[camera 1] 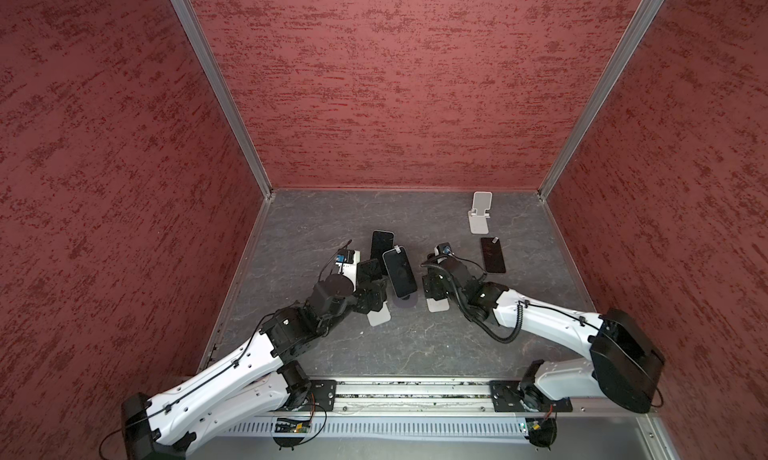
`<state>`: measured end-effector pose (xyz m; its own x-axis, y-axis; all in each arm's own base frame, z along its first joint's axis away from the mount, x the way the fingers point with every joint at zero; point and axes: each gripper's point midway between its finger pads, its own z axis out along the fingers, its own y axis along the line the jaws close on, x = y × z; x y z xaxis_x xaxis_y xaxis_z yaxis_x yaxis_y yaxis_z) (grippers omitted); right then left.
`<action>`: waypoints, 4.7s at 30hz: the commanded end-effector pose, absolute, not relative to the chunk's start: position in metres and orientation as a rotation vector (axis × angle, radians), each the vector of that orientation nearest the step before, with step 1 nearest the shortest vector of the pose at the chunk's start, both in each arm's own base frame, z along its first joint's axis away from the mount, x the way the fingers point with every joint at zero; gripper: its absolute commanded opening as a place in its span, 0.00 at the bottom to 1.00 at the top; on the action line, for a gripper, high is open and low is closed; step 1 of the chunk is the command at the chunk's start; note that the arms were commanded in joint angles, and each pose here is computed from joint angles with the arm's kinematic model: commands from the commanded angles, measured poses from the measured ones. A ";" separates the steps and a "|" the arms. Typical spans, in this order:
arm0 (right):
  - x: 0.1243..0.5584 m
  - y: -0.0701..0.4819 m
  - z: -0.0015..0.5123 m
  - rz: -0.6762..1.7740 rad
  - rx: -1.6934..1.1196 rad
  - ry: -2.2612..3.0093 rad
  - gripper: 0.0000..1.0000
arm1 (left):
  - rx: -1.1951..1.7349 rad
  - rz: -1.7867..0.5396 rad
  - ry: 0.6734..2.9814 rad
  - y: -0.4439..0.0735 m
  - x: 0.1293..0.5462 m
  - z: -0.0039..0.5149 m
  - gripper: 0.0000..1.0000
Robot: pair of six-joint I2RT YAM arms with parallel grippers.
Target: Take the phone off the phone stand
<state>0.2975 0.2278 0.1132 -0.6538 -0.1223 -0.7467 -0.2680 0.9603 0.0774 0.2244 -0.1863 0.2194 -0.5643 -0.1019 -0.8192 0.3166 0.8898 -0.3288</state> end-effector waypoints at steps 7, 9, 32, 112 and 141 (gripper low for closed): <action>0.301 0.222 0.117 0.192 -0.253 2.235 0.86 | 0.150 -0.569 2.056 -0.187 0.228 0.235 0.99; 0.301 0.223 0.117 0.198 -0.255 2.232 0.82 | 0.152 -0.570 2.058 -0.188 0.227 0.235 0.99; 0.299 0.226 0.150 0.268 -0.240 2.188 0.62 | 0.155 -0.574 2.064 -0.190 0.228 0.229 0.99; 0.368 0.148 0.175 0.166 -0.083 2.302 0.63 | 0.267 -0.661 2.026 -0.214 0.227 0.229 0.99; 0.368 0.093 0.088 0.134 0.050 2.492 0.64 | 0.288 -0.674 2.055 -0.225 0.230 0.225 1.00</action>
